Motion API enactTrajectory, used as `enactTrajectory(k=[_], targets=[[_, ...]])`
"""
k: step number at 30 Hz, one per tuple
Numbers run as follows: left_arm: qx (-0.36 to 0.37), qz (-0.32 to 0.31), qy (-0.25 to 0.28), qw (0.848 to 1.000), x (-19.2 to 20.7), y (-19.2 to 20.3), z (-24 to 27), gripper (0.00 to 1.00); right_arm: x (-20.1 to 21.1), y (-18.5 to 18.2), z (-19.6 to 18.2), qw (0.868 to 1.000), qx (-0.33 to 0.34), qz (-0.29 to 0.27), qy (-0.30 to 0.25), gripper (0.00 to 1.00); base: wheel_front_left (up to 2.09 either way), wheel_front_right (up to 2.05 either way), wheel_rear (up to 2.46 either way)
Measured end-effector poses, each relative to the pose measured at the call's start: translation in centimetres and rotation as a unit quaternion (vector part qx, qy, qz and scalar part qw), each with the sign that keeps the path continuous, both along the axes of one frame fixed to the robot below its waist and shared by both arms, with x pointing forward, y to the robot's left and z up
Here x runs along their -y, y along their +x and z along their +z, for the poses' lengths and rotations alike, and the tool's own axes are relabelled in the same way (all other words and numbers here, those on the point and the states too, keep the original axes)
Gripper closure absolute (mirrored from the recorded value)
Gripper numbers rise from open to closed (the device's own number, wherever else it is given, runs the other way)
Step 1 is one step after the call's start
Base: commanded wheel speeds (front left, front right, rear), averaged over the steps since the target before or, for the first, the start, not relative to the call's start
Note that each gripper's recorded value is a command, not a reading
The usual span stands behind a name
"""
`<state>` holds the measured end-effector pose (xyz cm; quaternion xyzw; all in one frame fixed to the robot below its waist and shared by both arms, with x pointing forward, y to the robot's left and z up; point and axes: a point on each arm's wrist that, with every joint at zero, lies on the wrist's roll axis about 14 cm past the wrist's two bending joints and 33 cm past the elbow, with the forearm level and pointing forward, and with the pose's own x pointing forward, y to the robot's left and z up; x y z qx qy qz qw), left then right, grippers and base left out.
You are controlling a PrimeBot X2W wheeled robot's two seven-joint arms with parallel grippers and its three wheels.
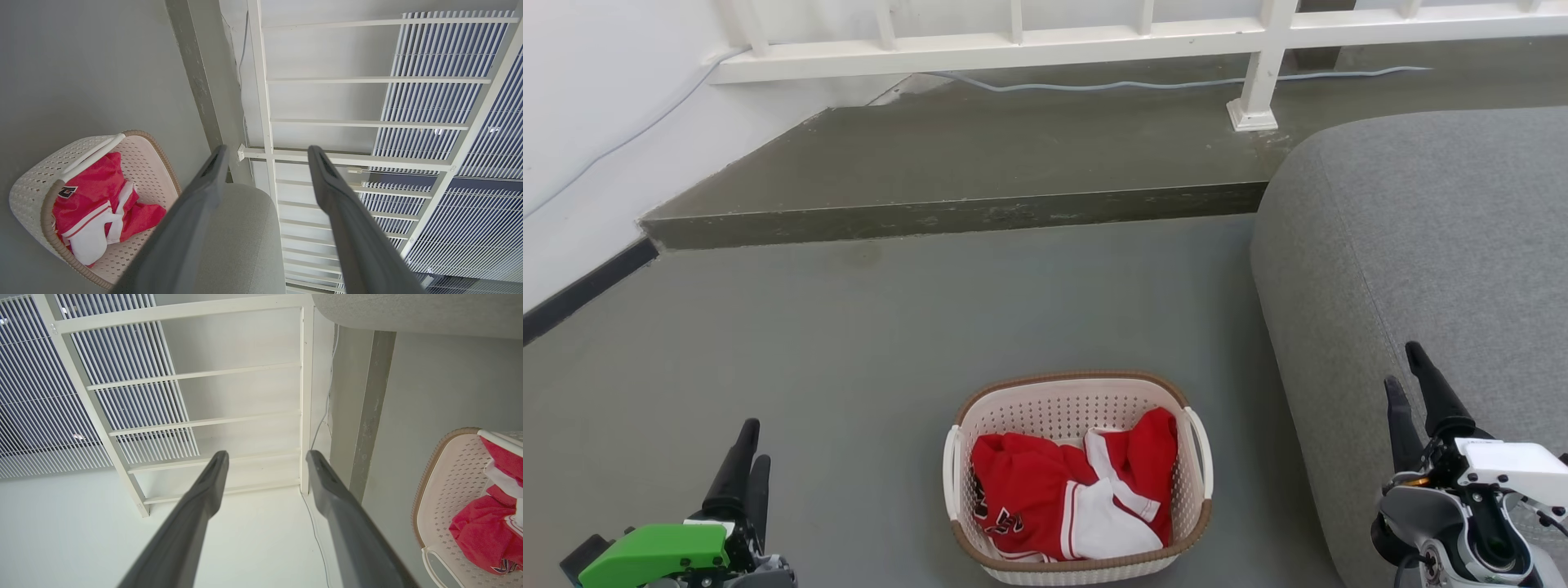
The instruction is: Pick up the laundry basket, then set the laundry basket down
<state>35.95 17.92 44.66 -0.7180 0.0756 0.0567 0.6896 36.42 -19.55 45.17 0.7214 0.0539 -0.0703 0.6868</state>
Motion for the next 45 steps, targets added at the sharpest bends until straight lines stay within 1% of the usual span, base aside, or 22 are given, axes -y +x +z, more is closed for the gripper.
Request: enactTrajectory(k=[8,11,22,26,28,34,40,45], targets=[[0.006,0.008,0.004,1.000,-0.2,0.1,0.4,0.00,-0.2,0.2,0.5,1.000,0.008,0.000,-0.003,0.00,0.00,0.00,0.00],[0.009,0.011,0.008,1.000,-0.2,0.2,0.6,0.00,-0.4,0.4,0.8,1.000,0.012,0.003,-0.014,0.00,0.00,0.00,0.00],[0.022,0.009,0.052,0.998,-0.3,0.5,1.4,0.00,-1.0,1.0,2.0,0.998,0.029,0.013,-0.056,0.00,0.00,0.00,0.00],[0.024,0.002,0.081,0.996,-0.3,0.6,1.5,0.00,-1.4,1.1,2.3,0.997,0.033,0.020,-0.074,0.00,0.00,0.00,0.00],[0.025,0.001,0.085,0.996,-0.3,0.6,1.6,0.00,-1.5,1.1,2.3,0.996,0.034,0.022,-0.079,0.00,0.00,0.00,0.00],[0.031,-0.006,0.130,0.991,-0.4,0.8,2.0,0.00,-2.0,1.4,2.7,0.992,0.040,0.036,-0.118,0.00,0.00,0.00,0.00],[0.042,-0.016,0.176,0.983,-0.2,1.2,2.5,0.00,-2.4,1.8,3.2,0.982,0.049,0.053,-0.172,0.00,0.00,0.00,0.00],[0.050,-0.021,0.227,0.972,-0.5,1.5,3.0,0.00,-3.0,1.8,3.2,0.974,0.053,0.067,-0.209,0.00,0.00,0.00,0.00]])
